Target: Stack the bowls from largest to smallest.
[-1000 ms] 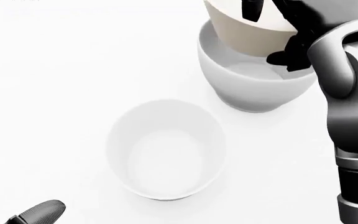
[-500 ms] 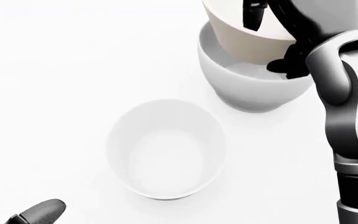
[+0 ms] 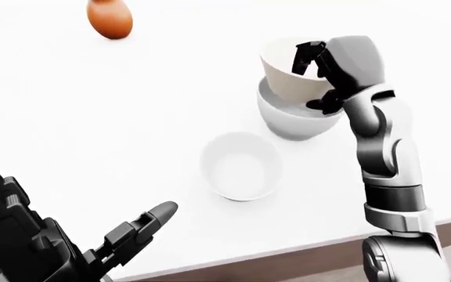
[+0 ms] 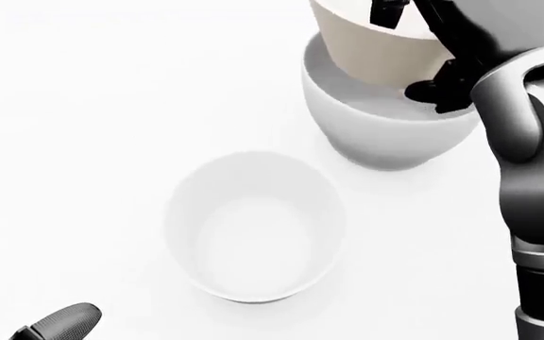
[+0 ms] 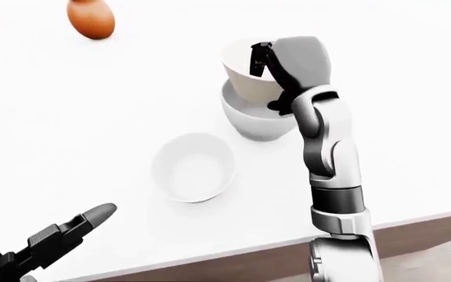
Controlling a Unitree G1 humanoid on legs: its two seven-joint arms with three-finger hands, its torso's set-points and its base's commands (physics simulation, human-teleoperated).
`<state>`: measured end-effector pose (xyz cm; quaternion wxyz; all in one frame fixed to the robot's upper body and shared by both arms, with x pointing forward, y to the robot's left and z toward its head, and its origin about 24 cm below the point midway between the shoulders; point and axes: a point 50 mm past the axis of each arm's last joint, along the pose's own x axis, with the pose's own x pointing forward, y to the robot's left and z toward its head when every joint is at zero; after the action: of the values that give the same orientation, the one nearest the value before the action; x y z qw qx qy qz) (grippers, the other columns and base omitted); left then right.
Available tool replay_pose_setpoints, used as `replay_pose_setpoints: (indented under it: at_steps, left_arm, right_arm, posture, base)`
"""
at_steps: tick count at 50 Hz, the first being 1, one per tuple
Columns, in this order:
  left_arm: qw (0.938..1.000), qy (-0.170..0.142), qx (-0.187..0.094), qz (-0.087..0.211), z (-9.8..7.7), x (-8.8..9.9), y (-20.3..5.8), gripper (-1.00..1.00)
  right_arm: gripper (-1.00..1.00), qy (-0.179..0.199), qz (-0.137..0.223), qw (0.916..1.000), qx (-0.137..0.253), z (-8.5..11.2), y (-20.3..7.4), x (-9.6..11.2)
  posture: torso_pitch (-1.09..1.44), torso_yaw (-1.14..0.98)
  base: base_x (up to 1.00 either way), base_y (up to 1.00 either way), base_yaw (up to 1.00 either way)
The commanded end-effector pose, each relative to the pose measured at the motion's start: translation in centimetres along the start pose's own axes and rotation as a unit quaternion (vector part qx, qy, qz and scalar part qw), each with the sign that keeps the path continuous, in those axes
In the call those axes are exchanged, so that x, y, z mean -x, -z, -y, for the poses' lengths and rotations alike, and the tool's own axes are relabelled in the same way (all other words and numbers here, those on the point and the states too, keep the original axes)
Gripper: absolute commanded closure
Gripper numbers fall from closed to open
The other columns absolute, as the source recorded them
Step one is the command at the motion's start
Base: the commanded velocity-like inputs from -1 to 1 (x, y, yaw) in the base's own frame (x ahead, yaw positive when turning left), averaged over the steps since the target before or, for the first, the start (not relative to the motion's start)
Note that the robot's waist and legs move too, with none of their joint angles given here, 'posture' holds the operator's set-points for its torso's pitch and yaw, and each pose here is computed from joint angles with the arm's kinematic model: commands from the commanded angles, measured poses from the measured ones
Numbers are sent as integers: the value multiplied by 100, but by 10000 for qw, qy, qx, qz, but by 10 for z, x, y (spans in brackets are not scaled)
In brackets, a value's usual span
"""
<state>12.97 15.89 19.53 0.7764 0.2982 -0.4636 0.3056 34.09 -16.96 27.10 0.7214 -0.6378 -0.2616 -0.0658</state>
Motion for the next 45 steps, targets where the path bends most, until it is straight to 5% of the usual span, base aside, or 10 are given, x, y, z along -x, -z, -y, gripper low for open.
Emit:
replay_pose_setpoints:
  at_steps: [1, 2, 4, 6, 17, 28, 38, 41, 43, 45]
  left_arm:
    - [9997, -147, 67, 187, -4, -4, -6, -100]
    - [9997, -145, 69, 184, -4, -4, -6, -100]
    - [9997, -145, 71, 184, -4, -4, -6, -100]
    - [9997, -142, 72, 178, -4, -4, -6, -100]
    - [9997, -139, 72, 167, -3, -3, -5, -100]
    - [9997, -134, 61, 187, -3, -4, -6, -100]
    - [9997, -129, 63, 186, -3, -4, -6, -100]
    - [9997, -130, 65, 184, -3, -4, -6, -100]
    - [9997, -132, 64, 183, -3, -4, -6, -100]
    - [9997, -134, 67, 180, -3, -4, -6, -100]
  right_arm:
    - [72, 481, 62, 9988, 86, 25, -2, -3]
    - [69, 494, 61, 9987, 83, 26, -2, -3]
    - [3, 519, 70, 9986, 94, 28, -3, -2]
    - [-100, 556, 64, 9984, 95, 31, -3, -1]
    - [-100, 821, 99, 9965, 119, 53, -7, 11]
    - [-100, 1377, 230, 9899, 243, 112, -20, 22]
    - [-100, 1645, 498, 9849, 196, 133, -39, 38]
    - [-100, 1489, 624, 9864, -305, 138, -48, 42]
    - [-100, 1100, 747, 9866, -942, 143, -56, 48]
    - [-100, 646, 1050, 9853, -1184, 140, -67, 57]
  posture:
    - [0, 0]
    - [0, 0]
    - [0, 0]
    - [0, 0]
    - [0, 0]
    - [0, 0]
    - [0, 0]
    - [0, 0]
    - [0, 0]
    - [0, 0]
  base:
    - [0, 0, 0]
    - [0, 0, 0]
    - [0, 0, 0]
    - [0, 0, 0]
    - [0, 0, 0]
    - [0, 0, 0]
    - [0, 0, 0]
    - [0, 0, 0]
    - [0, 0, 0]
    - [0, 0, 0]
